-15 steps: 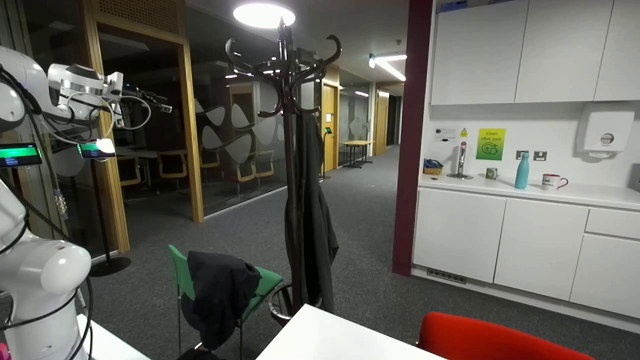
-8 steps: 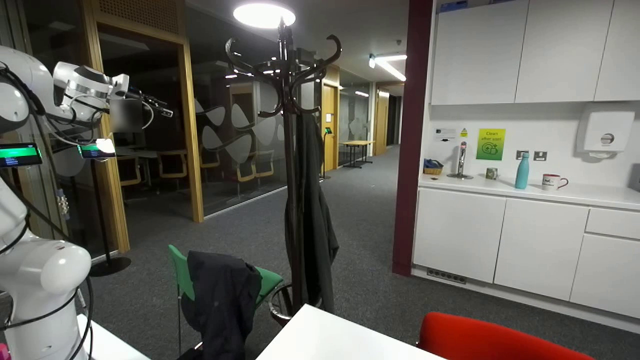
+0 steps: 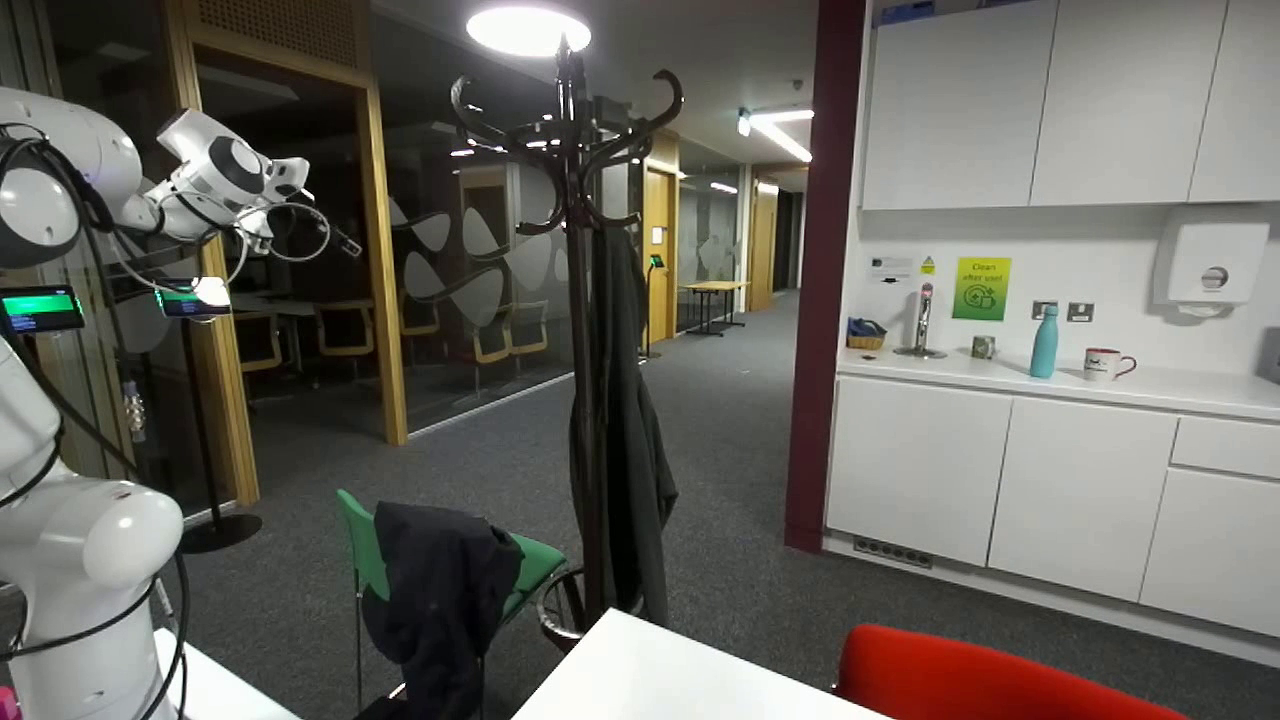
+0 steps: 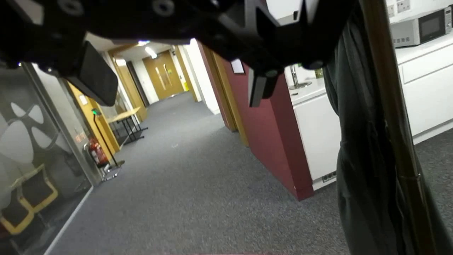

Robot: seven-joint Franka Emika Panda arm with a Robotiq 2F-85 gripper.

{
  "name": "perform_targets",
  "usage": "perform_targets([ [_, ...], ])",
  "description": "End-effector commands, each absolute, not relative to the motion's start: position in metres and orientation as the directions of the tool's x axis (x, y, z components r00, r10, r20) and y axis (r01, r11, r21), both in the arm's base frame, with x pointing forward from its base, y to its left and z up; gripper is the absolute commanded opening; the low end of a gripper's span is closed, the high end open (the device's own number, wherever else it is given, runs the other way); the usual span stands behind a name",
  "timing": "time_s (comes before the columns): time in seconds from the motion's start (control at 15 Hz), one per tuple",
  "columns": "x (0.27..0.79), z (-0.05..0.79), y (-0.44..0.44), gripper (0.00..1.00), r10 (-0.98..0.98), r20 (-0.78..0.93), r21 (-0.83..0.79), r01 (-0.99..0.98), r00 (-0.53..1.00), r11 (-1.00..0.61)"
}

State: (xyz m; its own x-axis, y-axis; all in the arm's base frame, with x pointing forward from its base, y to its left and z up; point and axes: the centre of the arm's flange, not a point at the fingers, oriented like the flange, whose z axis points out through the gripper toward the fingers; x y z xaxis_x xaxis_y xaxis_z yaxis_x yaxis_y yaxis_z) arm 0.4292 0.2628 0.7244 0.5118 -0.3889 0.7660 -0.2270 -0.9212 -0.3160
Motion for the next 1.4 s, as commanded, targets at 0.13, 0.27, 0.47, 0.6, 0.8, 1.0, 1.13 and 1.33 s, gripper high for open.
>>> perform_targets([
  [0.13, 0.446, 0.708, 0.234, 1.0, -0.124, 0.754, -0.019, -0.167, 0.646, -0.986],
  [0.27, 0.451, 0.698, 0.226, 1.0, -0.026, 0.734, 0.086, -0.13, 0.678, -0.988],
  [0.47, 0.458, 0.685, 0.215, 1.0, 0.122, 0.699, 0.225, -0.055, 0.705, -0.973],
  [0.6, 0.461, 0.68, 0.206, 1.0, 0.221, 0.672, 0.299, 0.014, 0.707, -0.954],
  [0.8, 0.465, 0.68, 0.188, 1.0, 0.356, 0.632, 0.422, 0.08, 0.688, -0.903],
  [1.0, 0.469, 0.684, 0.164, 1.0, 0.472, 0.587, 0.543, 0.113, 0.657, -0.832],
  [1.13, 0.472, 0.688, 0.15, 1.0, 0.541, 0.561, 0.618, 0.118, 0.626, -0.777],
  [1.33, 0.483, 0.69, 0.158, 1.0, 0.516, 0.568, 0.595, 0.112, 0.641, -0.796],
])
